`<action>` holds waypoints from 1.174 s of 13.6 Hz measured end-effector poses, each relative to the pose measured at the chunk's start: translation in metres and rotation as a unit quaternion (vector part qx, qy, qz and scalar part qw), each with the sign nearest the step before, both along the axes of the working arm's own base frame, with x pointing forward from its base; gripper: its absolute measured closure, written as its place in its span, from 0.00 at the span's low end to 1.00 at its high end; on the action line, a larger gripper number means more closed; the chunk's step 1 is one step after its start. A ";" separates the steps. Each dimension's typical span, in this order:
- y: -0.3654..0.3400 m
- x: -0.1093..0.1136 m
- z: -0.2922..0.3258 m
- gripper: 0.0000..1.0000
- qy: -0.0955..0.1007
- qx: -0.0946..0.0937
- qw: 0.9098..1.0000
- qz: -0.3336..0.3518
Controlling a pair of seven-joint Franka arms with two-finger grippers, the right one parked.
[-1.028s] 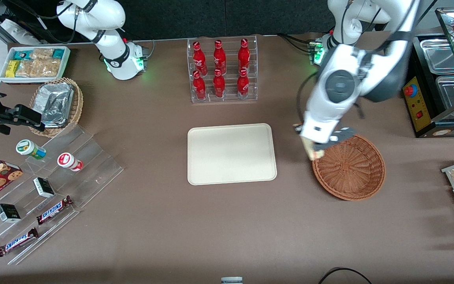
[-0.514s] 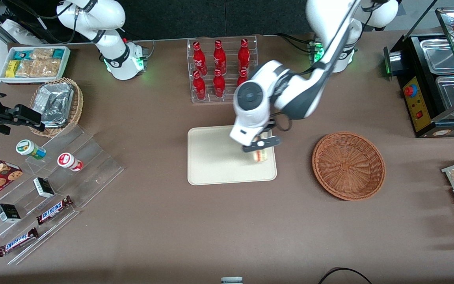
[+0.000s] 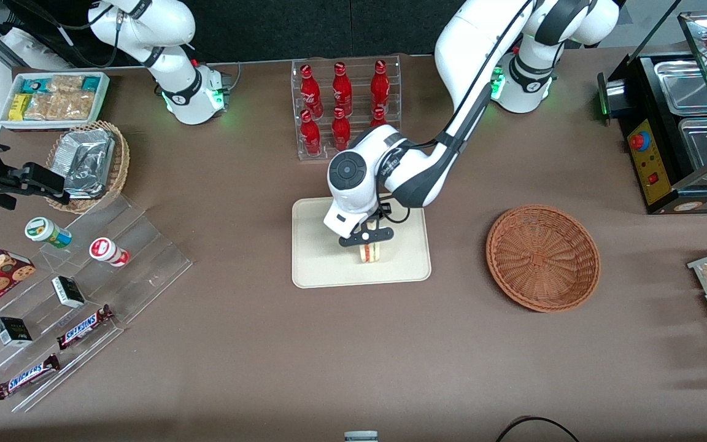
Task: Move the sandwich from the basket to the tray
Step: 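Lift the sandwich and carry it with the left gripper over the cream tray, then lower the sandwich upright onto the tray and open the left gripper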
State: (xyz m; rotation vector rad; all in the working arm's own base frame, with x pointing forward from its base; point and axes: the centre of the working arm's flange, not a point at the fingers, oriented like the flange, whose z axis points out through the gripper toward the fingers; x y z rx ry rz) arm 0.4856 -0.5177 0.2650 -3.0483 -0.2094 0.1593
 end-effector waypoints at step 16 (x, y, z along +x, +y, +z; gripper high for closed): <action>-0.027 -0.019 -0.028 0.44 0.004 0.006 1.000 -0.017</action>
